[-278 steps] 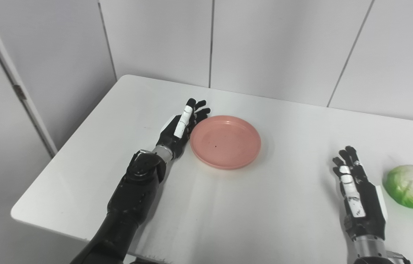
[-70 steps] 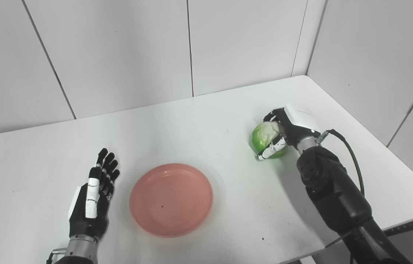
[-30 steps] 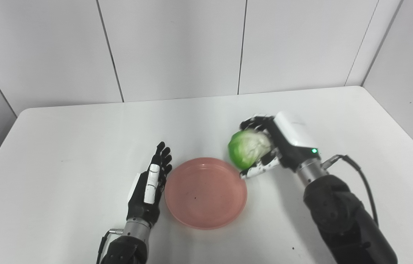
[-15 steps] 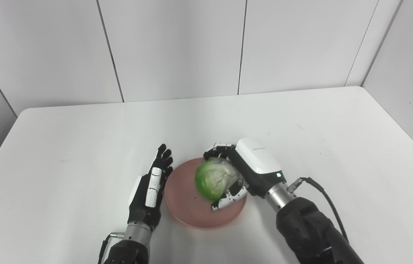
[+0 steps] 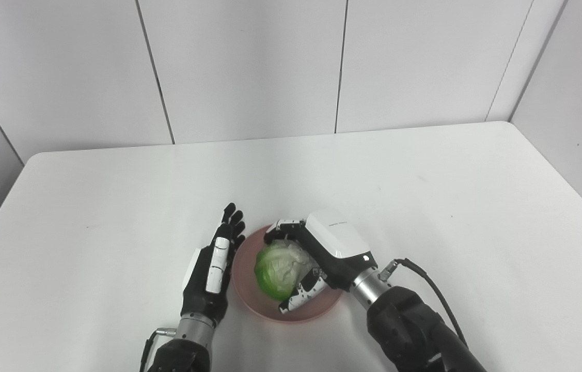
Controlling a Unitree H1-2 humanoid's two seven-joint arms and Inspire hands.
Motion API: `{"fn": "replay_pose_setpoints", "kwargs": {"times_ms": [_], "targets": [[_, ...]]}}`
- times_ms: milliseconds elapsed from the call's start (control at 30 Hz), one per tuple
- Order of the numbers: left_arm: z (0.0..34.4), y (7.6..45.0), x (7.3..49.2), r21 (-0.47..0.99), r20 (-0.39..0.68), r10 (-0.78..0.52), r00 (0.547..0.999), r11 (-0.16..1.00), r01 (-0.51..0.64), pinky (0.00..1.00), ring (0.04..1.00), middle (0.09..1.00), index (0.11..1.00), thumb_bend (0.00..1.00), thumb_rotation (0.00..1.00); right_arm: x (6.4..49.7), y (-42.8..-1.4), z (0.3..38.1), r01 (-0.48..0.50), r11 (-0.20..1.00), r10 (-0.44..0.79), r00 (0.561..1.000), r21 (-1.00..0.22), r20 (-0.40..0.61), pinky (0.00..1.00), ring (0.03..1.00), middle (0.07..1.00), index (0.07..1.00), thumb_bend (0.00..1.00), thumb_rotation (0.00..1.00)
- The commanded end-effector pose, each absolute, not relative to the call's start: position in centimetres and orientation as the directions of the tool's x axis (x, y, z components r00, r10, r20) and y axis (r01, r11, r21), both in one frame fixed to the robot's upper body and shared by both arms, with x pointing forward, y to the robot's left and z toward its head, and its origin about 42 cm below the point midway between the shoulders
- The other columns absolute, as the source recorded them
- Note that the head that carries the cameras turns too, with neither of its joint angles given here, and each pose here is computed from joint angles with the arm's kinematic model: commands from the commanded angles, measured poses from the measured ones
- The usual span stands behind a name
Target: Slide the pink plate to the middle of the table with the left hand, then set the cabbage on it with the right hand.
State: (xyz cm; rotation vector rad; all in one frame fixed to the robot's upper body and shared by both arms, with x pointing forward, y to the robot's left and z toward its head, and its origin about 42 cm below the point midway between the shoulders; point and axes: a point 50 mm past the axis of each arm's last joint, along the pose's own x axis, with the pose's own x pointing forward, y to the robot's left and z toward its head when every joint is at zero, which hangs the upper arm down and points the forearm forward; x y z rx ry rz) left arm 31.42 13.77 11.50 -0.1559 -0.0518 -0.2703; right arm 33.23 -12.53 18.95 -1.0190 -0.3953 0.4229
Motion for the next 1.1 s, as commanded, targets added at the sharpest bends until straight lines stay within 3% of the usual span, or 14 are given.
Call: {"fn": "replay_pose_setpoints", "kwargs": {"times_ms": [0, 133, 300, 400, 533, 667, 833, 967, 1067], "targets": [[12.1, 13.3, 31.5, -0.134, 0.109, -0.27, 0.957, 0.95, 0.283, 1.0, 1.0, 1.0, 1.0, 0.74, 0.98, 33.4, -11.9, 19.8, -0.122, 0.47, 0.54, 0.823, -0.874, 0.176, 0.24, 0.297, 0.393, 0.506, 0.52, 0.0], [12.3, 13.3, 31.5, -0.131, 0.109, -0.269, 0.957, 0.951, 0.282, 1.0, 1.0, 1.0, 1.0, 0.74, 0.98, 33.5, -11.8, 19.5, -0.12, 0.468, 0.542, 0.822, -0.876, 0.177, 0.28, 0.34, 0.402, 0.51, 0.52, 0.0], [12.3, 13.4, 31.5, -0.133, 0.108, -0.272, 0.956, 0.949, 0.285, 1.0, 1.0, 1.0, 1.0, 0.74, 0.98, 33.7, -12.1, 19.1, -0.111, 0.451, 0.543, 0.821, -0.886, 0.173, 0.25, 0.314, 0.474, 0.488, 0.53, 0.0], [12.2, 13.4, 31.6, -0.129, 0.103, -0.274, 0.956, 0.95, 0.286, 1.0, 1.0, 1.0, 1.0, 0.74, 0.98, 33.9, -12.3, 19.0, -0.094, 0.441, 0.543, 0.82, -0.892, 0.182, 0.3, 0.367, 0.421, 0.512, 0.52, 0.0], [12.3, 13.4, 31.6, -0.135, 0.1, -0.268, 0.958, 0.95, 0.28, 1.0, 1.0, 1.0, 1.0, 0.74, 0.98, 34.1, -12.5, 19.2, -0.055, 0.433, 0.533, 0.821, -0.9, 0.206, 0.43, 0.52, 0.494, 0.491, 0.52, 0.0], [12.3, 13.5, 31.7, -0.132, 0.108, -0.268, 0.957, 0.951, 0.281, 1.0, 1.0, 1.0, 1.0, 0.73, 0.97, 34.3, -12.8, 19.5, 0.002, 0.397, 0.517, 0.826, -0.918, 0.225, 0.46, 0.562, 0.503, 0.488, 0.52, 0.0], [12.3, 13.5, 31.8, -0.138, 0.106, -0.265, 0.958, 0.951, 0.278, 1.0, 1.0, 1.0, 1.0, 0.73, 0.97, 34.4, -13.1, 19.8, -0.002, 0.363, 0.515, 0.834, -0.932, 0.199, 0.5, 0.618, 0.518, 0.482, 0.52, 0.0], [12.3, 13.6, 31.8, -0.145, 0.101, -0.266, 0.959, 0.949, 0.279, 1.0, 1.0, 1.0, 1.0, 0.73, 0.96, 34.5, -13.3, 20.2, -0.01, 0.36, 0.513, 0.838, -0.933, 0.189, 0.51, 0.644, 0.681, 0.495, 0.52, 0.12], [12.3, 13.7, 31.9, -0.146, 0.098, -0.268, 0.959, 0.949, 0.28, 1.0, 1.0, 1.0, 1.0, 0.74, 0.95, 34.6, -13.3, 20.3, -0.007, 0.363, 0.509, 0.839, -0.932, 0.192, 0.51, 0.648, 0.698, 0.496, 0.52, 0.13]]}}
